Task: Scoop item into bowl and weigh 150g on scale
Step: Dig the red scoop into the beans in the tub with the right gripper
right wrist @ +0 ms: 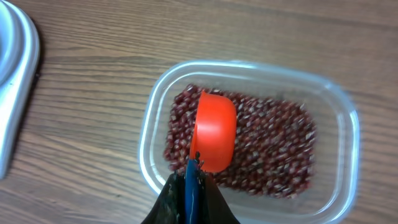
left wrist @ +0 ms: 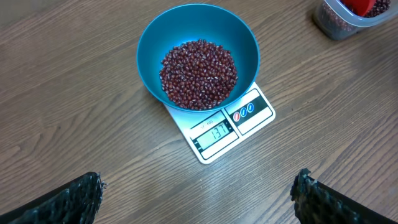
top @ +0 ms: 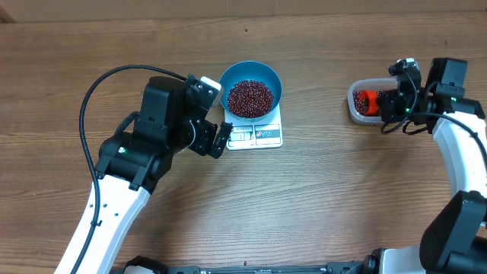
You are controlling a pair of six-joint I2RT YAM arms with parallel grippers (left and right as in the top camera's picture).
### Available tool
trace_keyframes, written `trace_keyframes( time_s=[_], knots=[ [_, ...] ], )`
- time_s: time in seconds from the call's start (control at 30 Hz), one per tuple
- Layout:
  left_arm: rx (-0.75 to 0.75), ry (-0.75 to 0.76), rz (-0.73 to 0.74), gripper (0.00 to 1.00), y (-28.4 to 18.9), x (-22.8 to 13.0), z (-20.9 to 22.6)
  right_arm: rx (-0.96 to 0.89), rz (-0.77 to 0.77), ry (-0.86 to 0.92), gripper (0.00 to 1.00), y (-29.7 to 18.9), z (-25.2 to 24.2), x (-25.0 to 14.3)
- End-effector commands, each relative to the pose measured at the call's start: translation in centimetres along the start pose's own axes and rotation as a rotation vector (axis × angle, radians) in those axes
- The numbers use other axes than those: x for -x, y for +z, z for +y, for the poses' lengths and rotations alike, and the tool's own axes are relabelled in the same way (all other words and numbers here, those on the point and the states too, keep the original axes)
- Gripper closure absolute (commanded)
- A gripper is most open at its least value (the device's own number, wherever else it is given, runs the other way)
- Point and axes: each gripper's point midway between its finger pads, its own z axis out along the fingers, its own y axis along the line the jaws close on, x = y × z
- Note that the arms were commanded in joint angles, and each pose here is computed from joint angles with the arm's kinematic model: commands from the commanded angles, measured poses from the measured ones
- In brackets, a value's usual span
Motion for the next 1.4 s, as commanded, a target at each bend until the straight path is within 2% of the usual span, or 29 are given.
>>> trace_keyframes(
  time_s=[0.0, 0.27, 0.73, 0.97, 1.23, 1.37],
  knots=[
    [-0.015, -0.003, -0.015, 0.0, -0.4, 0.2, -0.4, -0.034, -0.009, -0.108, 0.96, 0.2, -0.7, 0.4],
    [-0.015, -0.003, -0.015, 0.01, -0.4, 0.3, -0.4, -0.037, -0.012, -0.214, 0.96, 0.2, -0.7, 0.6],
    [-0.015, -0.003, -0.015, 0.01, -0.4, 0.3, -0.4, -0.098, 0.043, -0.208, 0.96, 0.5, -2.0, -0.4],
    [-0.015, -0.003, -0.015, 0.0, -0.4, 0.2, -0.4, -0.066, 0.077, -0.161, 0.96, 2.0, -1.9, -1.5],
    [-0.015, -0.003, -0.015, 0.0, -0.4, 0.3, -0.4, 0.005, 0.052, -0.021, 0.96, 2.3, -0.7, -1.2],
    [-0.015, -0.003, -0.015, 0.01, -0.4, 0.2, -0.4, 0.069, 0.041, -0.006, 0.96, 2.3, 0.4, -1.2]
  ],
)
